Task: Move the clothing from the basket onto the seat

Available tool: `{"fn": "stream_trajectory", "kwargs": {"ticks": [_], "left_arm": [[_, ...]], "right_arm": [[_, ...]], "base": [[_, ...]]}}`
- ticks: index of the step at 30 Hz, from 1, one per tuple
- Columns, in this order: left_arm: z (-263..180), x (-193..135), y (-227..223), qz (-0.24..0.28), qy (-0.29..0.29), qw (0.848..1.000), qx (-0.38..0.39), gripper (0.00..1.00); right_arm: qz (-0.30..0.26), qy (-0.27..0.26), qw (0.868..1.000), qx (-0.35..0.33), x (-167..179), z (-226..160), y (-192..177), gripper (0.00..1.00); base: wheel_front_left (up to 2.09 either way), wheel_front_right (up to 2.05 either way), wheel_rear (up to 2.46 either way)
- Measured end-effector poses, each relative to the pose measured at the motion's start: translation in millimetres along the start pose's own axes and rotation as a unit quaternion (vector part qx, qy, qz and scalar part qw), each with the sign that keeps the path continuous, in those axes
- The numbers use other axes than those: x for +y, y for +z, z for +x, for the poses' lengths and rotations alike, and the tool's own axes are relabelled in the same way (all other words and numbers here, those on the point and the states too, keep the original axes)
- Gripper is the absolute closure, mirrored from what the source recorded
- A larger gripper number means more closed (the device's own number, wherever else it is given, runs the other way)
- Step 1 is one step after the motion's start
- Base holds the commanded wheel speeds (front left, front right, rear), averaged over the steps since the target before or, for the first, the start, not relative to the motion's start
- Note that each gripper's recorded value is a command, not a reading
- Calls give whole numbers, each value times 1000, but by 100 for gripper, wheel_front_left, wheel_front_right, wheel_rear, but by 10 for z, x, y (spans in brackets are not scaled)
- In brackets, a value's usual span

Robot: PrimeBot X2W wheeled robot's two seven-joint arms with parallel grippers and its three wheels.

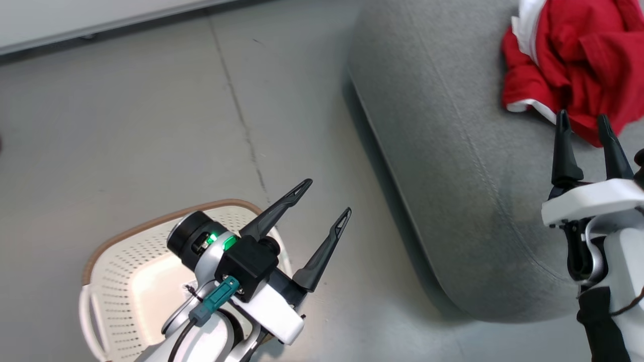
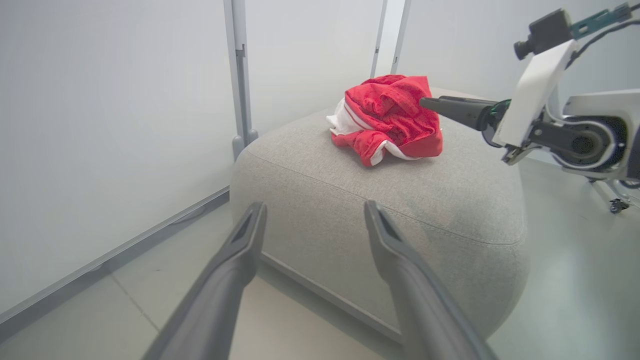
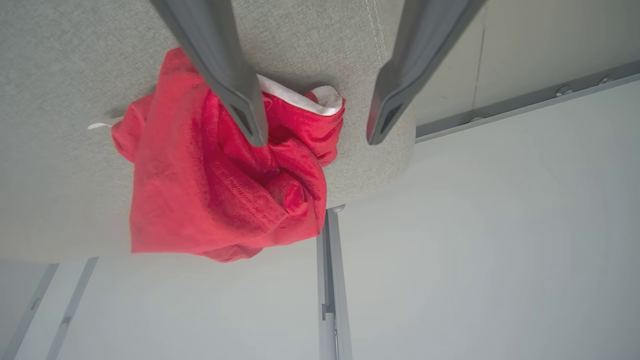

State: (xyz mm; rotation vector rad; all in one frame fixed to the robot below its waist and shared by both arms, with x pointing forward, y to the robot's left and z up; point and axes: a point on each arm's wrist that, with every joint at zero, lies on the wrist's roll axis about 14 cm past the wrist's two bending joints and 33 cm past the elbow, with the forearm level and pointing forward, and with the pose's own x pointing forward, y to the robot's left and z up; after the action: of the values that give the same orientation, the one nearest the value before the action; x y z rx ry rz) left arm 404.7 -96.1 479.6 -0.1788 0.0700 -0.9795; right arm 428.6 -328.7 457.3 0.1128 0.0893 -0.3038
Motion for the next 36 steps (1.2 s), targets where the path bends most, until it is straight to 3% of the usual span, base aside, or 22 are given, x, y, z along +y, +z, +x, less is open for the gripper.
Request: {"fn": "stream_trajectory", "kwargs": {"ticks": [9, 20, 26, 36], "left_arm": [[-514, 253, 233, 12, 116, 993, -26, 0], [-1282, 722, 612, 41, 280, 956, -76, 0], [-1696, 963, 770, 49, 360, 926, -103, 0], [-2131, 1144, 1053, 51, 435, 885, -156, 0]], "right_arm": [[6, 103, 993, -62, 736, -127, 303, 0], [4, 211, 972, -107, 1549, -379, 694, 0], [-2, 233, 966, -115, 1702, -552, 809, 0], [-2, 236, 966, -107, 1701, -795, 812, 0]], "base": [[0, 0, 0], [0, 0, 0], [0, 0, 0], [0, 0, 0]]}}
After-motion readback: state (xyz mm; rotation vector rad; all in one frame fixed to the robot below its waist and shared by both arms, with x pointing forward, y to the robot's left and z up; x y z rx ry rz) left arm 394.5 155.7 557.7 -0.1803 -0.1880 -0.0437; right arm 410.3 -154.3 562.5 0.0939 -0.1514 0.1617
